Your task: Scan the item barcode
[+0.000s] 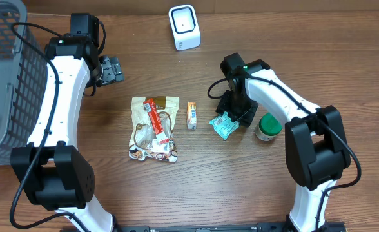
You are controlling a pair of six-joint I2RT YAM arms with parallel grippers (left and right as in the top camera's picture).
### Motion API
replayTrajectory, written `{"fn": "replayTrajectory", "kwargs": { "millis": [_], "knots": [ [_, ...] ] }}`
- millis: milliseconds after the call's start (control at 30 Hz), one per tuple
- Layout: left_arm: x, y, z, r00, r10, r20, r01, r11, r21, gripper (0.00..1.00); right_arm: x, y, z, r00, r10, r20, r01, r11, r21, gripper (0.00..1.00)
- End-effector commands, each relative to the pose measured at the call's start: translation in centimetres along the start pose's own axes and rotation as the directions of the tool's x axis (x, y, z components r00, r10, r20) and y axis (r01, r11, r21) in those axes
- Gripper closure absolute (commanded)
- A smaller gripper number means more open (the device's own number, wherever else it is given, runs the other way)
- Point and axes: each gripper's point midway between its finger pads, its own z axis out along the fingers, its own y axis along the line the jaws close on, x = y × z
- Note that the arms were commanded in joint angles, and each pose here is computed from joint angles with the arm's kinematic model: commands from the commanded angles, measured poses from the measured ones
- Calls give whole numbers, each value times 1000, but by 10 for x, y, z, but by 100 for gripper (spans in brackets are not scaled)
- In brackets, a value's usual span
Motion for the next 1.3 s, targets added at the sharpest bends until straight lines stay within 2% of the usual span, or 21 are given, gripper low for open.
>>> {"fn": "replayTrajectory", "kwargs": {
  "millis": [0, 300, 400, 600, 767, 900, 1033, 1100, 1267],
  "knots": [
    [-6, 0, -11, 999, 20, 33, -20, 1000, 1, 0, -11, -4, -11, 999, 24, 41, -23, 1000, -19, 35],
    [-6, 0, -11, 999, 20, 33, -20, 1000, 1, 0, -17, -19, -24, 997, 80, -6, -80, 997, -15, 35],
    [-6, 0, -11, 999, 20, 33, -20, 1000, 1, 0, -22, -21, -24, 998, 59, 5, -58, 998, -19, 35],
    [-6, 0, -11, 999, 20, 33, -20, 1000, 1, 0, -40, -6, -25, 994, -70, 86, 77, 994, -76, 36],
    [-6, 0, -11, 999, 20, 33, -20, 1000, 1, 0, -60, -9, -28, 970, -153, 188, 159, 987, -20, 36],
    [-6, 0, -11, 999, 20, 33, -20, 1000, 1, 0, -64, -9, -29, 948, -244, 205, 248, 969, 7, 30],
    [-6, 0, -11, 999, 20, 33, -20, 1000, 1, 1, -55, -8, -27, 955, -245, 165, 252, 968, -16, 32],
    [-6, 0, -11, 999, 20, 33, -20, 1000, 1, 0, -48, -10, -26, 965, -228, 132, 234, 972, -27, 36],
    [-6, 0, -11, 999, 20, 33, -20, 1000, 1, 1, -29, -17, -23, 996, -71, 49, 72, 997, -23, 36]
  ]
}}
